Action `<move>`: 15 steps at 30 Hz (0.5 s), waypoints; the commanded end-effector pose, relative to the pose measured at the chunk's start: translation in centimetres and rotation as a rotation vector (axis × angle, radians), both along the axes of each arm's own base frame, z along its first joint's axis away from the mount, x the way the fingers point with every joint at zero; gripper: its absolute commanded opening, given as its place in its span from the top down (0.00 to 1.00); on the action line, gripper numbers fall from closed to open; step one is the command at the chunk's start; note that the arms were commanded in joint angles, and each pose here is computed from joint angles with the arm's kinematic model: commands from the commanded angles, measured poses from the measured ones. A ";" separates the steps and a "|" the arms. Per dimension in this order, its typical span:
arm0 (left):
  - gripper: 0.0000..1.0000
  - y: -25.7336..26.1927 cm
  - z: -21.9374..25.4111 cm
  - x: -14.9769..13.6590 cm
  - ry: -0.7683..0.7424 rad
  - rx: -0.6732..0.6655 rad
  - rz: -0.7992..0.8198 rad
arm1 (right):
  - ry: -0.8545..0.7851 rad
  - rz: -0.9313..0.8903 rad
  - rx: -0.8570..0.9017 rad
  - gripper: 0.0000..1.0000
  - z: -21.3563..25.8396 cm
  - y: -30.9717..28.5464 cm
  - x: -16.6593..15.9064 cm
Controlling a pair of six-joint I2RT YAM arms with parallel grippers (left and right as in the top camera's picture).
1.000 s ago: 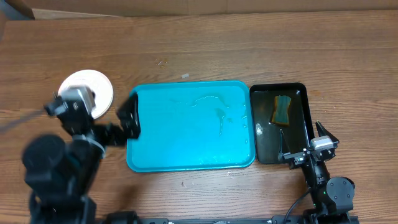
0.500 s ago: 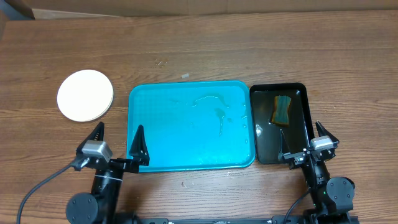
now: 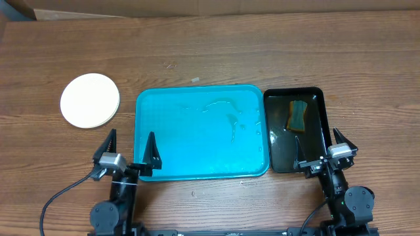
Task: Clean dirty plates on tray and stack at the side
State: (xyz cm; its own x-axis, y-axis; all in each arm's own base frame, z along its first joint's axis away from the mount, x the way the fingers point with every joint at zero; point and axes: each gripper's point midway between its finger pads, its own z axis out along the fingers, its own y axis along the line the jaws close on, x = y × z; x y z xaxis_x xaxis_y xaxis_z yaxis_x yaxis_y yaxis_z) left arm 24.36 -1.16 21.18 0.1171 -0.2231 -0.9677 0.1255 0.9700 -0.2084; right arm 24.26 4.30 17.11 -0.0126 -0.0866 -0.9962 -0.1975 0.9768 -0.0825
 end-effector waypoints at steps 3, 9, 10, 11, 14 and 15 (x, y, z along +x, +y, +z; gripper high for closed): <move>0.00 2.6 -2.8 0.3 0.106 -0.029 0.150 | -0.008 -0.010 0.001 0.00 -0.1 -0.2 0.0; 0.00 3.3 -5.5 0.2 0.217 0.025 0.195 | -0.008 -0.010 0.001 0.00 -0.1 -0.2 0.0; 0.00 3.3 -5.5 0.2 0.215 0.025 0.195 | -0.008 -0.010 0.002 0.00 -0.1 -0.2 0.0; 0.00 3.3 -5.5 0.2 0.216 0.025 0.194 | -0.008 -0.010 0.001 0.00 -0.1 -0.2 0.0; 0.00 3.3 -5.5 0.2 0.215 0.025 0.195 | -0.008 -0.010 0.001 0.00 -0.1 -0.2 0.0; 0.00 3.3 -5.5 0.2 0.216 0.025 0.194 | -0.008 -0.010 0.001 0.00 -0.1 -0.2 0.0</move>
State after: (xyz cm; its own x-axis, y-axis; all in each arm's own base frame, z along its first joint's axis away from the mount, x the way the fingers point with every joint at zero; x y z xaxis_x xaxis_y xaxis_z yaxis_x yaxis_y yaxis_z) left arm 24.58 1.84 15.55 -0.0637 -0.2200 -0.9734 -0.0932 0.9724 -0.2137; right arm 24.26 4.30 17.11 -0.0123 -0.0862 -0.9962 -0.1974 0.9769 -0.0821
